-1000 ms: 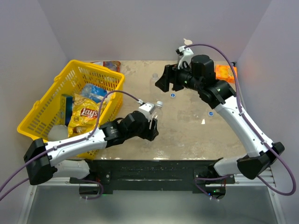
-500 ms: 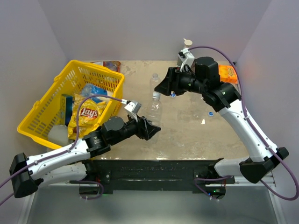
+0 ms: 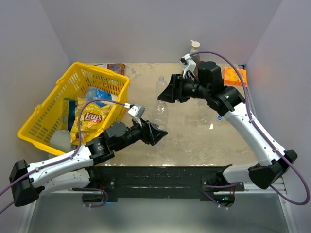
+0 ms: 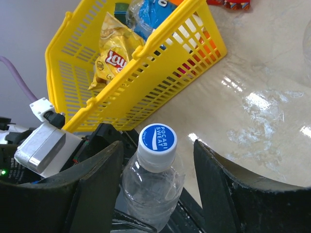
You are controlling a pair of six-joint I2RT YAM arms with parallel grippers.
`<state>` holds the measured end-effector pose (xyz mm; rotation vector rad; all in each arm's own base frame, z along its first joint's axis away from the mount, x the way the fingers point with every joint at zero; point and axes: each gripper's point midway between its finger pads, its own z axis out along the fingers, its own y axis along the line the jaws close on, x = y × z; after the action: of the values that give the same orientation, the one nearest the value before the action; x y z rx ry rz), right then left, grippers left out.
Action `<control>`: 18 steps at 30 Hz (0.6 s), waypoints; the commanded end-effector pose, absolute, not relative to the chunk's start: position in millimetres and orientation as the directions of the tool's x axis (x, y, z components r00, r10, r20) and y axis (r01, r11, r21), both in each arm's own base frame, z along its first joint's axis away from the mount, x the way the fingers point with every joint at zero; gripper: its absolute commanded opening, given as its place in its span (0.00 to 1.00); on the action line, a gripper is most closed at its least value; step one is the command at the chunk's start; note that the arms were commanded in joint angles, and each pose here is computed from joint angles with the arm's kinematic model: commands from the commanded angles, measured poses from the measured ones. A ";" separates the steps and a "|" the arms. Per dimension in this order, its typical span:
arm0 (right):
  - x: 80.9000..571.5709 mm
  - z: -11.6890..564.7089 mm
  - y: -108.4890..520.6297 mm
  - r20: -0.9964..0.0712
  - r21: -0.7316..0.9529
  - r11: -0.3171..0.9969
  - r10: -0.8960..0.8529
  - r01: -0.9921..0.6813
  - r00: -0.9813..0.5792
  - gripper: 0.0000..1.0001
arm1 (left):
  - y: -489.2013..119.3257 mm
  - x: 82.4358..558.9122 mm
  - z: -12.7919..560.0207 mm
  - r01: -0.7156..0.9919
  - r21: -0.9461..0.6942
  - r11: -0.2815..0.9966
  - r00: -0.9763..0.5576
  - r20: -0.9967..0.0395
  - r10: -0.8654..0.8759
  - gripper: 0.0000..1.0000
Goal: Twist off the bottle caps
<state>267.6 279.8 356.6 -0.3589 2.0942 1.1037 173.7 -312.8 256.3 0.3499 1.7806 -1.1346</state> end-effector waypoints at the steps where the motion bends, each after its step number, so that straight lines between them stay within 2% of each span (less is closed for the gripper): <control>1: 264.6 366.0 287.5 -0.727 0.607 0.550 0.092 -0.573 -0.681 0.60 | -313.3 174.7 279.7 0.676 -0.554 0.486 -0.463 -0.832 -0.304 0.40; 11: 267.1 367.3 289.9 -0.733 0.608 0.543 0.104 -0.579 -0.673 0.45 | -317.9 172.3 279.3 0.690 -0.549 0.471 -0.468 -0.836 -0.288 0.38; 15: 265.5 367.8 292.0 -0.735 0.610 0.527 0.099 -0.591 -0.670 0.21 | -320.5 170.7 281.6 0.704 -0.543 0.457 -0.464 -0.839 -0.283 0.38; 17: 260.7 364.9 295.4 -0.727 0.620 0.501 0.079 -0.604 -0.682 0.15 | -322.5 168.2 283.4 0.719 -0.536 0.442 -0.459 -0.844 -0.276 0.38; 18: 258.4 363.6 297.4 -0.725 0.624 0.485 0.069 -0.612 -0.685 0.08 | -322.6 167.2 285.9 0.727 -0.532 0.434 -0.454 -0.847 -0.278 0.37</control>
<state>270.5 287.1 357.4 -0.3691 2.0659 1.1361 171.5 -315.7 258.7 0.3639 1.7705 -1.1555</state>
